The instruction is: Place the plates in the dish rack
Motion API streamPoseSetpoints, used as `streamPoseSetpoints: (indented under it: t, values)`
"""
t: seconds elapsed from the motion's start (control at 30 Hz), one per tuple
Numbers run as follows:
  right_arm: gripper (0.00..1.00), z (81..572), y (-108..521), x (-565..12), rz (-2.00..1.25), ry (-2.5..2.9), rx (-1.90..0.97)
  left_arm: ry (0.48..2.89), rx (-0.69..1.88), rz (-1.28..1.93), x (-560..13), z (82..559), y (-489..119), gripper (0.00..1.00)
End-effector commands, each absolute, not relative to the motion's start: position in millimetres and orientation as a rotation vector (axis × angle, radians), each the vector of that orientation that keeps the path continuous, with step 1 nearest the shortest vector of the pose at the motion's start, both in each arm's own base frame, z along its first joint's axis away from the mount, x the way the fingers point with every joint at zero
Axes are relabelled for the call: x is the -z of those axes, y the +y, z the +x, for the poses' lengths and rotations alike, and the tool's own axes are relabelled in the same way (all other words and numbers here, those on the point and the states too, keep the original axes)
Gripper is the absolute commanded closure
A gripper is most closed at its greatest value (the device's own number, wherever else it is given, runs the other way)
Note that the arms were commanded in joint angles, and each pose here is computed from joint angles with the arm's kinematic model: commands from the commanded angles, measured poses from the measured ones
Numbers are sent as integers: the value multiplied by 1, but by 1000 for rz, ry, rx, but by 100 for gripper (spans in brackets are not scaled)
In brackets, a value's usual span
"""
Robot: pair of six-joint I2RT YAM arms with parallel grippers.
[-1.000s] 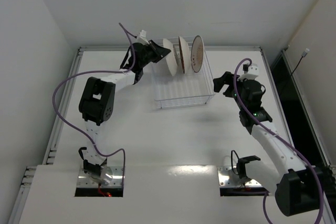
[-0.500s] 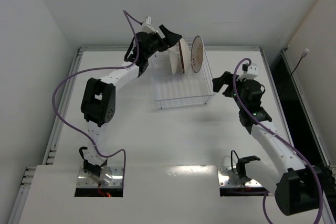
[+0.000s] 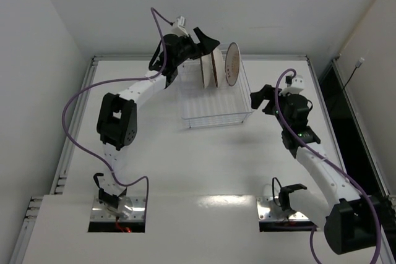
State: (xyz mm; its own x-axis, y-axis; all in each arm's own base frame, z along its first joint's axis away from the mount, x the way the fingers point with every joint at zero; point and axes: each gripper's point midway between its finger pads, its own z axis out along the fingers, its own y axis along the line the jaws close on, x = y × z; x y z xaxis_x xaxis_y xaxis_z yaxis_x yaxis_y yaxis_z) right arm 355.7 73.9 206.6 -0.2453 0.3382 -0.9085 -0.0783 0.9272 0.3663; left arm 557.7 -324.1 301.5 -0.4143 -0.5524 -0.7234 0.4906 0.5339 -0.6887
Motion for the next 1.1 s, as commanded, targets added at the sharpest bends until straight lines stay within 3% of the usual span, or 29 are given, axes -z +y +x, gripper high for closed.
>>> streamPoseSetpoints:
  t: [0.0,0.1,0.4,0.53,0.6,0.73,0.83,1.07]
  values:
    - [13,361,76,-222,177,1717,-413,1519,1122,33,-363,544,-319,8]
    - [12,360,70,-216,223,1735,-393,1527,1084,64,-373,532,-313,1]
    - [19,376,62,-164,272,1925,-407,1529,867,127,-411,493,-278,1]
    - [28,388,69,-156,197,1988,-474,1580,705,66,-403,467,-247,1]
    - [38,392,74,-151,166,2020,-494,1619,628,29,-392,450,-225,1]
    - [41,399,69,-150,157,2024,-473,1651,442,2,-364,428,-186,1]
    - [58,402,67,-146,159,2048,-458,1670,341,-8,-347,407,-163,1]
    - [59,401,70,-119,183,2115,-456,1675,185,-80,-311,378,-120,1]
